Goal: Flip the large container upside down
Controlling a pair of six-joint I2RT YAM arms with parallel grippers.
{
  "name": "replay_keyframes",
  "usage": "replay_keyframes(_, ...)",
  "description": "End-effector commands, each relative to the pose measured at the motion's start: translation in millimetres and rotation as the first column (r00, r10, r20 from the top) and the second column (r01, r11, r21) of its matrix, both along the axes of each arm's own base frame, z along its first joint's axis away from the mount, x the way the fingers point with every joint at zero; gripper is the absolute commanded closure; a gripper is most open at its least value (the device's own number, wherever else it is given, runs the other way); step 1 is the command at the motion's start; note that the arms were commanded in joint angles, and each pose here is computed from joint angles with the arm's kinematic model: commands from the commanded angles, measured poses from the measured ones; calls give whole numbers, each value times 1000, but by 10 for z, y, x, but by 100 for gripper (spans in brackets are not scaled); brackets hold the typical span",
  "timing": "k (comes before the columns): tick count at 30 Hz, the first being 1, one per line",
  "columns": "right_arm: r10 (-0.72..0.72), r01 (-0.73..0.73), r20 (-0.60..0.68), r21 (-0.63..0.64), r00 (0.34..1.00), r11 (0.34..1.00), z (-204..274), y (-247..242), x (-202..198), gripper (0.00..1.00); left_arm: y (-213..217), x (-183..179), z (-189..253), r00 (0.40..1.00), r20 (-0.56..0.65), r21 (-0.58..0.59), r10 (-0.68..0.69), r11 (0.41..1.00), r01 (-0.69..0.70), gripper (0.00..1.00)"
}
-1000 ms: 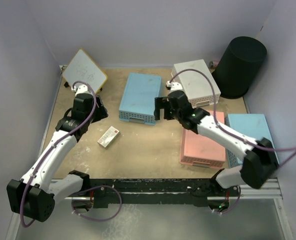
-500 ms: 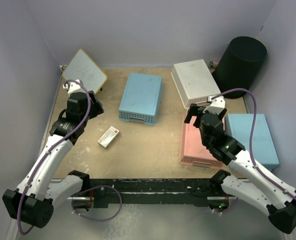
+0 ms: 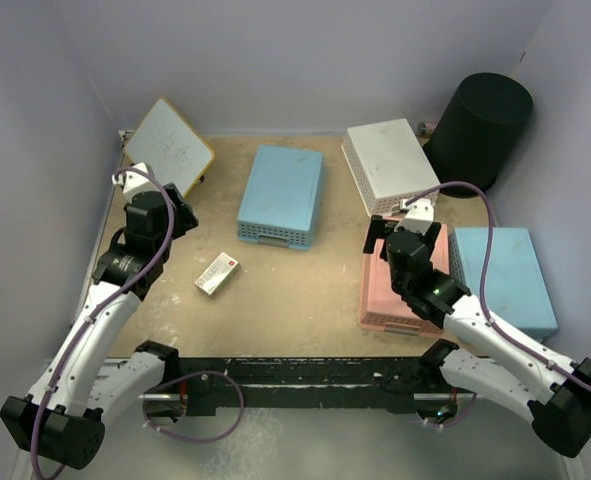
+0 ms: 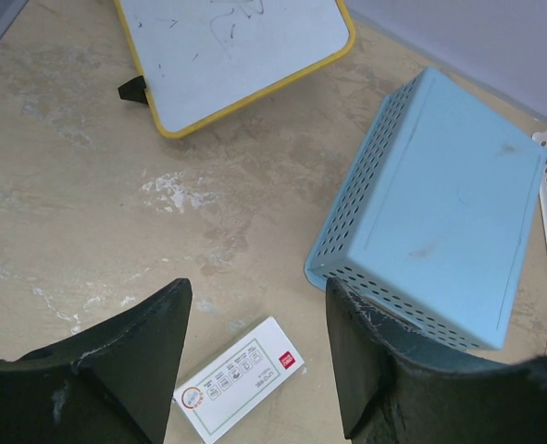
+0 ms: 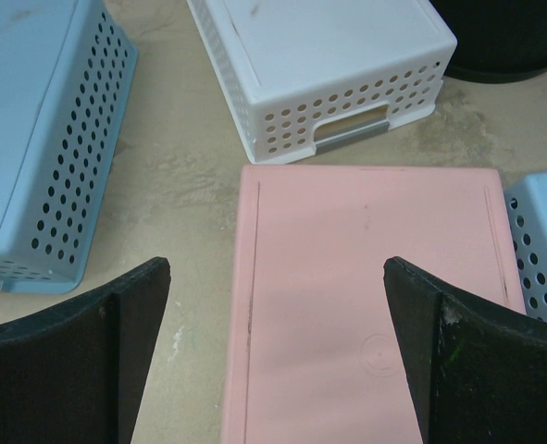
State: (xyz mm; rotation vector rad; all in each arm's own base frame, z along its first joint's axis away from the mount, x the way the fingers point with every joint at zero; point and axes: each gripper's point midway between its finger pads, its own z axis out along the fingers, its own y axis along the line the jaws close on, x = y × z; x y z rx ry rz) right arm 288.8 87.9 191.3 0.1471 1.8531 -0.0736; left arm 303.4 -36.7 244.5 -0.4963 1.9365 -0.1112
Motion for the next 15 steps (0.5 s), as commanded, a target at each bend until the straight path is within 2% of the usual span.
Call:
replay_keyframes(1, -51, 47, 65, 68, 997, 997, 257, -22, 49, 0, 78, 5, 133, 998, 57, 12, 33, 999, -34, 43)
replay_keyframes(9, -58, 52, 71, 81, 996, 995, 246, -32, 40, 0, 131, -8, 153, 996, 66, 19, 60, 998, -62, 43)
replay_keyframes(15, -68, 62, 71, 80, 995, 995, 242, -47, 40, 0, 340, -25, 66, 976, 81, 20, 200, 979, -202, 42)
